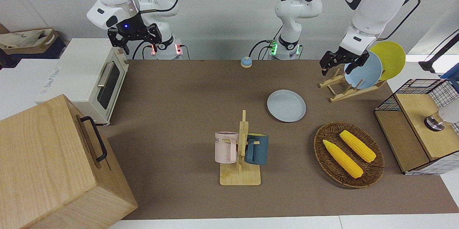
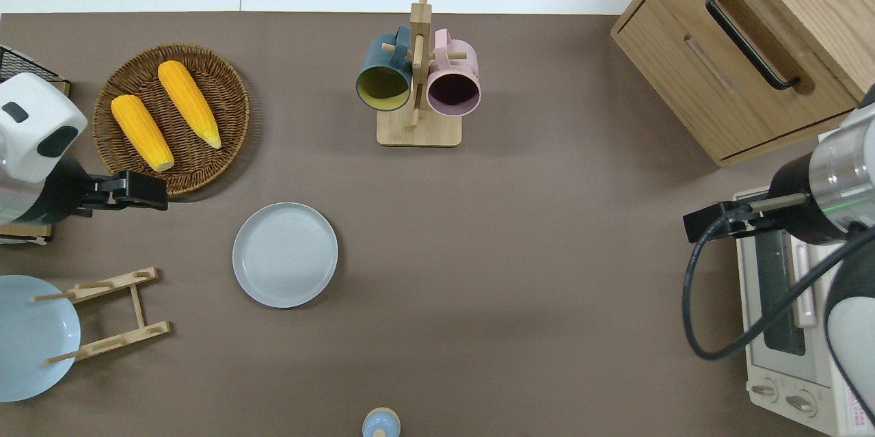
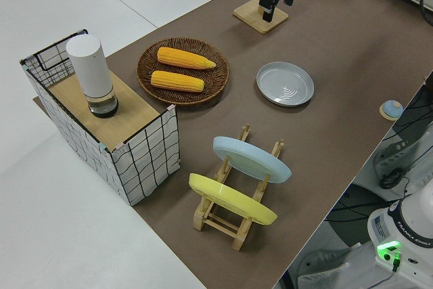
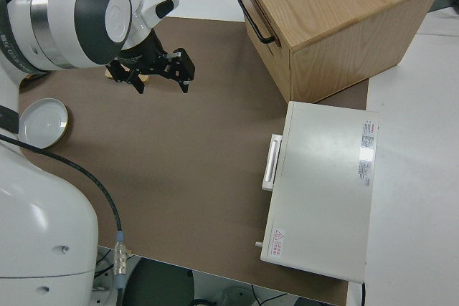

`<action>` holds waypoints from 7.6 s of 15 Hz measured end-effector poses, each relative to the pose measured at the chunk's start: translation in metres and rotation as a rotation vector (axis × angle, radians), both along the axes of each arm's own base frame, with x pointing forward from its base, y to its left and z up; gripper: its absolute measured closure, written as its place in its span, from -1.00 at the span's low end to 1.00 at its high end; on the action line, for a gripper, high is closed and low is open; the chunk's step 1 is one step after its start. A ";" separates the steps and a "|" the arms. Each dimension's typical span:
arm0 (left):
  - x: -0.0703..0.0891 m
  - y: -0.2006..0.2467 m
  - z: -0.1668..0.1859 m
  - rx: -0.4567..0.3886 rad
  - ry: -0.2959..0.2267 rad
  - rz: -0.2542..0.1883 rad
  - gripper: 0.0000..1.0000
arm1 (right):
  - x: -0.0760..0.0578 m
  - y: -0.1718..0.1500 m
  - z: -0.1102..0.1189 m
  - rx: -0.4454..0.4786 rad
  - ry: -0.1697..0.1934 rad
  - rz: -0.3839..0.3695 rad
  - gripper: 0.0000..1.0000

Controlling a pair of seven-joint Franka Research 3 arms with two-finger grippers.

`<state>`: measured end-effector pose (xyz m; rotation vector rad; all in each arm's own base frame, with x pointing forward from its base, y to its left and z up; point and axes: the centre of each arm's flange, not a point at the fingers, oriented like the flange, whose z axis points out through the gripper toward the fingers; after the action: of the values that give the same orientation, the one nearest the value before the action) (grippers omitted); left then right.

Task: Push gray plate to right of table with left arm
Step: 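Move the left gripper down toward the edge of the gray plate nearest it, then lower the left gripper against the gray plate's near rim, then push the gray plate across the table away from the left arm's side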

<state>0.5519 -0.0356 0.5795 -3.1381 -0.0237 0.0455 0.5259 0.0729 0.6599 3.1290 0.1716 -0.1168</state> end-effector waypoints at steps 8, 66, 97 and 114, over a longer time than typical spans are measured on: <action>-0.005 0.004 -0.039 0.005 0.072 0.011 -0.99 | 0.000 0.000 0.000 0.000 0.000 0.000 -0.97; -0.006 -0.022 -0.277 -0.054 0.162 0.017 0.90 | 0.000 0.000 0.000 0.000 0.000 0.000 -0.97; -0.034 -0.280 -0.273 -0.014 0.133 0.263 0.94 | 0.000 0.000 0.000 0.000 0.000 0.000 -0.97; -0.100 -0.448 -0.274 -0.066 0.168 0.381 0.94 | 0.000 0.000 0.000 0.000 0.000 0.000 -0.97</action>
<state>0.4520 -0.4837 0.3058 -3.1307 -0.6281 0.3146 0.5259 0.0729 0.6599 3.1290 0.1716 -0.1168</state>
